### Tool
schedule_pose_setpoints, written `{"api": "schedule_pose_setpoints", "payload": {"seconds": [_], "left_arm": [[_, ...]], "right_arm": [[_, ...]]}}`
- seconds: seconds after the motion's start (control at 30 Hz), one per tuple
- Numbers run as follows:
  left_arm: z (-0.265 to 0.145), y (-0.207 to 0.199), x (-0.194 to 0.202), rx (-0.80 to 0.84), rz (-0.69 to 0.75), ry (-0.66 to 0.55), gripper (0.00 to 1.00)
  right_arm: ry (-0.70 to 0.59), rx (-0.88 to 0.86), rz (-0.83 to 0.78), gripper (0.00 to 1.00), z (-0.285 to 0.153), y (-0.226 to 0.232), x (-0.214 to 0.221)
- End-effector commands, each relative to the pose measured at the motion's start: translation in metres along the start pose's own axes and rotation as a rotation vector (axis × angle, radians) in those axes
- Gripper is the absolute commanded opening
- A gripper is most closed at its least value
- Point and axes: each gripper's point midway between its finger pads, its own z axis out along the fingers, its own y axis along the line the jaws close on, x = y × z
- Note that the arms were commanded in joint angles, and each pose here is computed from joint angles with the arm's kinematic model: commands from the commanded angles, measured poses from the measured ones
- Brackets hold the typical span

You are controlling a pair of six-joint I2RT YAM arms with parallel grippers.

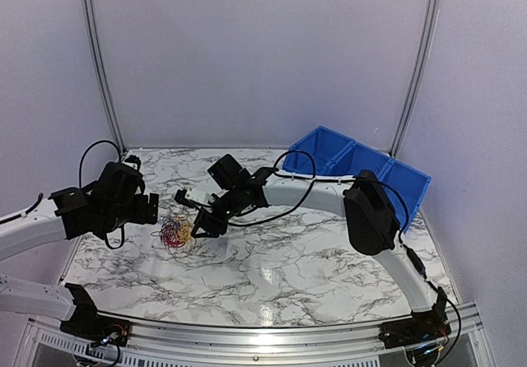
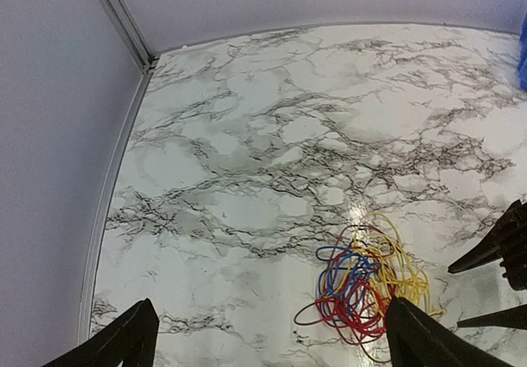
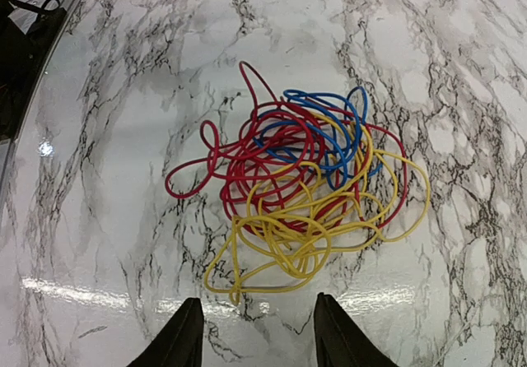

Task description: Untangle the cables

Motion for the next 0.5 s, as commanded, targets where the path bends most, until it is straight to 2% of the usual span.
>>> {"api": "schedule_pose_setpoints", "payload": {"seconds": [0.0,0.13,0.3,0.37,0.47], "left_arm": [[-0.012,0.043,-0.018,-0.088,-0.166,-0.134,0.99],[-0.015,0.067,-0.010,-0.193,-0.261,-0.181,0.99],[-0.008,0.052,-0.015,-0.148,-0.092,-0.135,0.99],[-0.010,0.048,-0.020,-0.117,-0.094,-0.143,0.99],[-0.013,0.035,-0.021,-0.023,-0.087,-0.156,0.99]], "right_arm": [[0.007,0.044,-0.012,0.46,0.004,-0.001,-0.010],[0.026,0.044,-0.014,0.43,0.012,0.004,-0.001],[0.026,0.048,0.005,0.39,0.020,0.005,0.001],[0.024,0.061,0.017,0.38,0.023,0.001,0.002],[0.032,0.090,0.042,0.28,0.028,-0.006,0.003]]}}
